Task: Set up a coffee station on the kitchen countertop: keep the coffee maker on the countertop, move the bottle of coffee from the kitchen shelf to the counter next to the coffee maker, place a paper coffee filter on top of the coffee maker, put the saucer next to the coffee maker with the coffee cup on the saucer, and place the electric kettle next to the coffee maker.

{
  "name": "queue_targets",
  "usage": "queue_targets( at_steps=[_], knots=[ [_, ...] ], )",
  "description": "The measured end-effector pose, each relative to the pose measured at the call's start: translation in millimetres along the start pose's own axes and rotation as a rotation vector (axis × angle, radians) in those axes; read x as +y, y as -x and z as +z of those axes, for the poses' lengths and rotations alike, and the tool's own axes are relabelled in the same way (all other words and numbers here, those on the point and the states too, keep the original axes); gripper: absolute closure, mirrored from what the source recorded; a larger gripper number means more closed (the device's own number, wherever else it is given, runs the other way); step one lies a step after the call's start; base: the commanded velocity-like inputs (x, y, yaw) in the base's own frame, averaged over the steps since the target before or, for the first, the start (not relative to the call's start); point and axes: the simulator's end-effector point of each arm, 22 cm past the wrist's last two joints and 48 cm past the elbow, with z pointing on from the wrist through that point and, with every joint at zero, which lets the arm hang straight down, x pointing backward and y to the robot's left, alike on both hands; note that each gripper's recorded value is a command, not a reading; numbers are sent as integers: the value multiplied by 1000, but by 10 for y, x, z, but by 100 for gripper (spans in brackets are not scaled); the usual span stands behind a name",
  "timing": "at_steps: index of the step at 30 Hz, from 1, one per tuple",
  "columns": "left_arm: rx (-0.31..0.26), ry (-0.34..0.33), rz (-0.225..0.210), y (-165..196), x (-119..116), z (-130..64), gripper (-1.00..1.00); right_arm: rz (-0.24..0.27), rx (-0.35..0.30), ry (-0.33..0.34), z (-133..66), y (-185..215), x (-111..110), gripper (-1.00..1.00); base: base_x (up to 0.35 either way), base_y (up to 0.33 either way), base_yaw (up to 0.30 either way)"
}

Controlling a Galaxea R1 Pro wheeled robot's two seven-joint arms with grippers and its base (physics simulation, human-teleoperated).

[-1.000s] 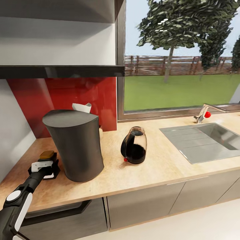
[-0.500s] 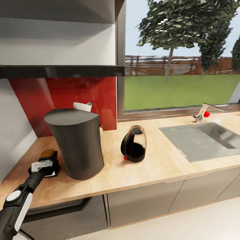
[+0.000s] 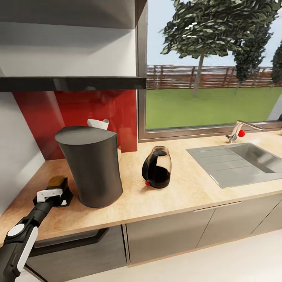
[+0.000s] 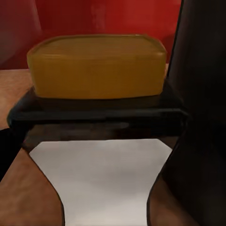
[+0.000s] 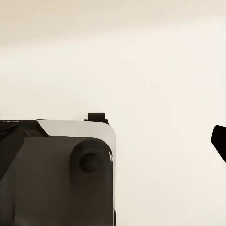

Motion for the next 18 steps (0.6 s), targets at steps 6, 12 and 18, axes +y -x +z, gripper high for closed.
queue_targets(
  at_steps=[6, 12, 18],
  knots=[
    [0, 0, -1, 0, 0, 0, -100, 0, 0, 0, 0, 0, -1, -100, 0, 0, 0],
    [0, 0, -1, 1, 2, 0, -100, 0, 0, 0, 0, 0, -1, -100, 0, 0, 0],
    [-1, 0, 0, 4, 6, 0, -100, 0, 0, 0, 0, 0, 1, -100, 0, 0, 0]
  ],
)
